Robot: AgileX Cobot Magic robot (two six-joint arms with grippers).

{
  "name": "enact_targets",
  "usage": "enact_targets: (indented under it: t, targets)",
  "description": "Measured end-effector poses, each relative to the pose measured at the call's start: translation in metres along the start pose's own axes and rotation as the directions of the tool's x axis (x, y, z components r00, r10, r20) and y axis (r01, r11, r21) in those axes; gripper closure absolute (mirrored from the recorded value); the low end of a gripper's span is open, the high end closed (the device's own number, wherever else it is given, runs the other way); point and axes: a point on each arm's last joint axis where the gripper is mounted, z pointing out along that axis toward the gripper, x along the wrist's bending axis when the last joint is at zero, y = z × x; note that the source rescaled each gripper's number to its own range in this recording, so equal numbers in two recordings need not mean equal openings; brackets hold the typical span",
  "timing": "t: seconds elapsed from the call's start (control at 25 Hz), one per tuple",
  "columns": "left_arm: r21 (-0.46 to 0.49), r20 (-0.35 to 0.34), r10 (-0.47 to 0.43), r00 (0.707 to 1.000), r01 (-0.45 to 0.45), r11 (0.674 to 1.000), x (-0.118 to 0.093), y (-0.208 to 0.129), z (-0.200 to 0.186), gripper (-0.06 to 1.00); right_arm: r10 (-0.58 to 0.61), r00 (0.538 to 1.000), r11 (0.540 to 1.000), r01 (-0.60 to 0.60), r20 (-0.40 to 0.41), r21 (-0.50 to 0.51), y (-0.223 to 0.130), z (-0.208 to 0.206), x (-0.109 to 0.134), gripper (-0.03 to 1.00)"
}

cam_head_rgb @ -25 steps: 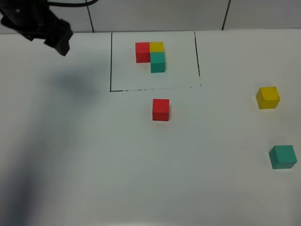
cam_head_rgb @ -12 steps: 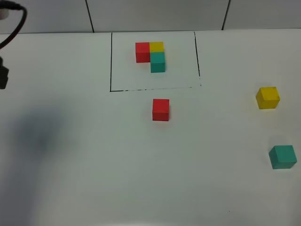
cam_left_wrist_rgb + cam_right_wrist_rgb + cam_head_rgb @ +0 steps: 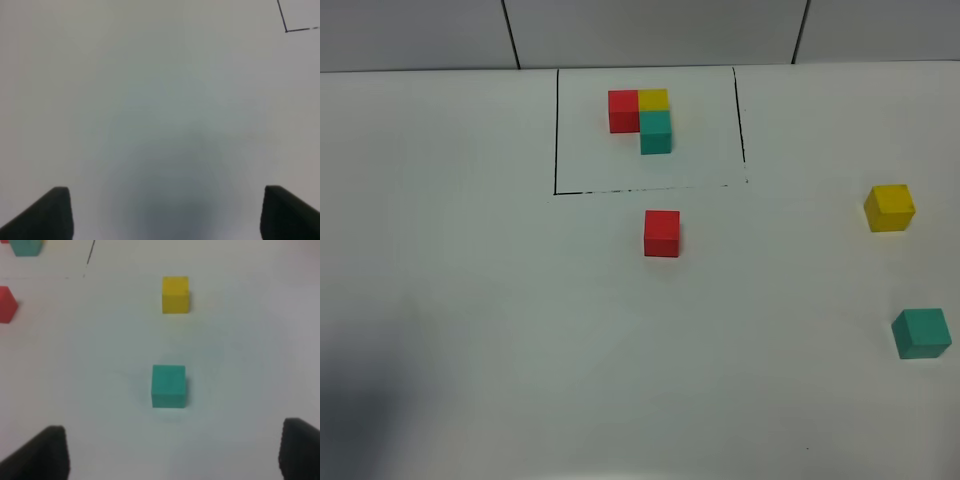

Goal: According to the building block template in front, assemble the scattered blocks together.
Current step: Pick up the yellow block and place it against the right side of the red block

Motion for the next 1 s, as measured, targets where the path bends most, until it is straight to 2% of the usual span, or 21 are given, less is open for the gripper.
enact_targets:
  t: [0.32,0.6,0.84,1.0]
  targets:
    - [-0.076,0.086,-0.055,0.995,0.062,0.995,-0.005,-0.062,-0.013,-0.02,0.0,1.0,1.0,0.0,0.0,0.0,0.0,0.0,0.0,0.25]
    - [-0.104,0.102,-0.061,0.993,0.072,0.992,-0.006,-0.104,-0.007,-0.02,0.0,1.0,1.0,0.0,0.0,0.0,0.0,0.0,0.0,0.25]
    - [-0.187,0.167,0.004,0.986,0.027,0.982,-0.012,-0.12,-0.011,-0.02,0.0,1.0,1.0,0.0,0.0,0.0,0.0,0.0,0.0,0.25]
    - [-0.209,0.17,0.042,0.985,-0.006,0.978,-0.013,-0.125,-0.012,-0.02,0.0,1.0,1.0,0.0,-0.001,0.0,0.0,0.0,0.0,0.25]
